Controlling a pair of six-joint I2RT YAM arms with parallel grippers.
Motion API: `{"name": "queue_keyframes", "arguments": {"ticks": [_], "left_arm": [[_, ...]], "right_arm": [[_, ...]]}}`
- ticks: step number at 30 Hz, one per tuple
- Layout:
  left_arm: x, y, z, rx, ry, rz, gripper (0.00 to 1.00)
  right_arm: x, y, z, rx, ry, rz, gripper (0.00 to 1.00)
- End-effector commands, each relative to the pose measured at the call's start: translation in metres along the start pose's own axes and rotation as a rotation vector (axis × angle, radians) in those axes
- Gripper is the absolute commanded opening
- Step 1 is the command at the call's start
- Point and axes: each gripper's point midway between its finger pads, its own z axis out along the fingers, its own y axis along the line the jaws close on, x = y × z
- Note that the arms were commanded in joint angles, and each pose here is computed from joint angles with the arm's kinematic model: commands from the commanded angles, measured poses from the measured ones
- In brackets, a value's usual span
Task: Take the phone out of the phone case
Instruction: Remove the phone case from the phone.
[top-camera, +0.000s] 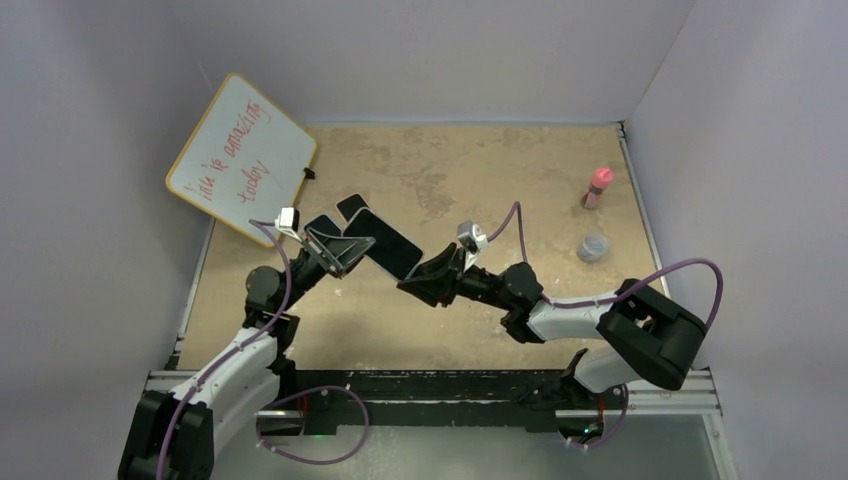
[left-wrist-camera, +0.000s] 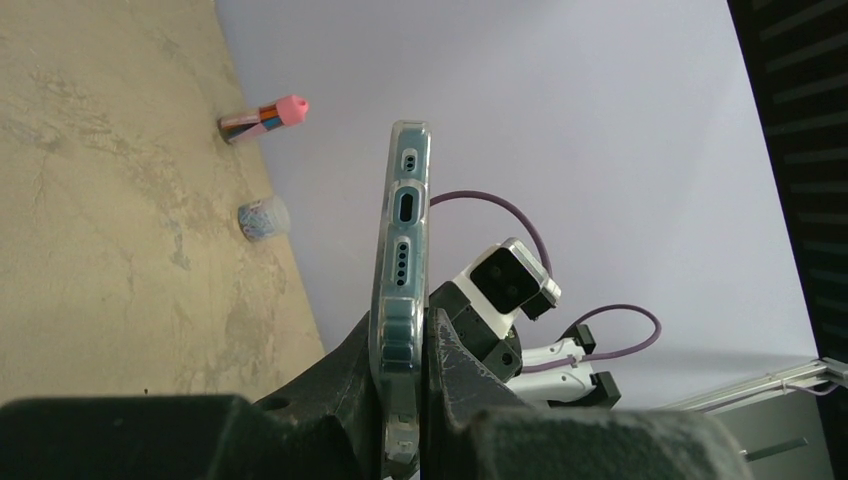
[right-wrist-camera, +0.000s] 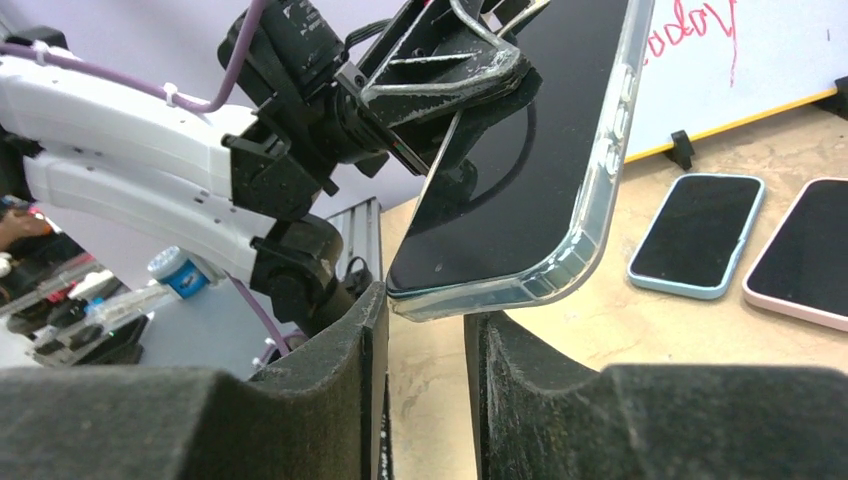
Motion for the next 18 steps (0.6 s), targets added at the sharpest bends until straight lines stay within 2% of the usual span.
{"name": "queue_keyframes", "arguments": {"ticks": [1, 8, 13, 15, 18], "left_arm": [[0.011, -0.004, -0.002, 0.020, 0.067, -0.009, 0.00], [0.017, -0.004, -0.001, 0.001, 0.114, 0.006, 0.00], [0.021, -0.012, -0.003, 0.028, 0.142, 0.024, 0.00], [0.022, -0.019, -0.002, 0.052, 0.162, 0.045, 0.00], [0.023, -0.025, 0.000, 0.068, 0.179, 0.094, 0.00]], "right_arm": [[-0.026, 0.003, 0.007, -0.029, -0.067, -0.206, 0.15], [-0.039, -0.016, 0.009, 0.083, -0.047, -0.332, 0.08], [-0.040, -0.032, 0.009, 0.168, -0.042, -0.319, 0.03], [-0.037, -0.038, 0.007, 0.193, -0.042, -0.302, 0.04], [-0.028, -0.037, 0.003, 0.186, -0.020, -0.287, 0.13]]}}
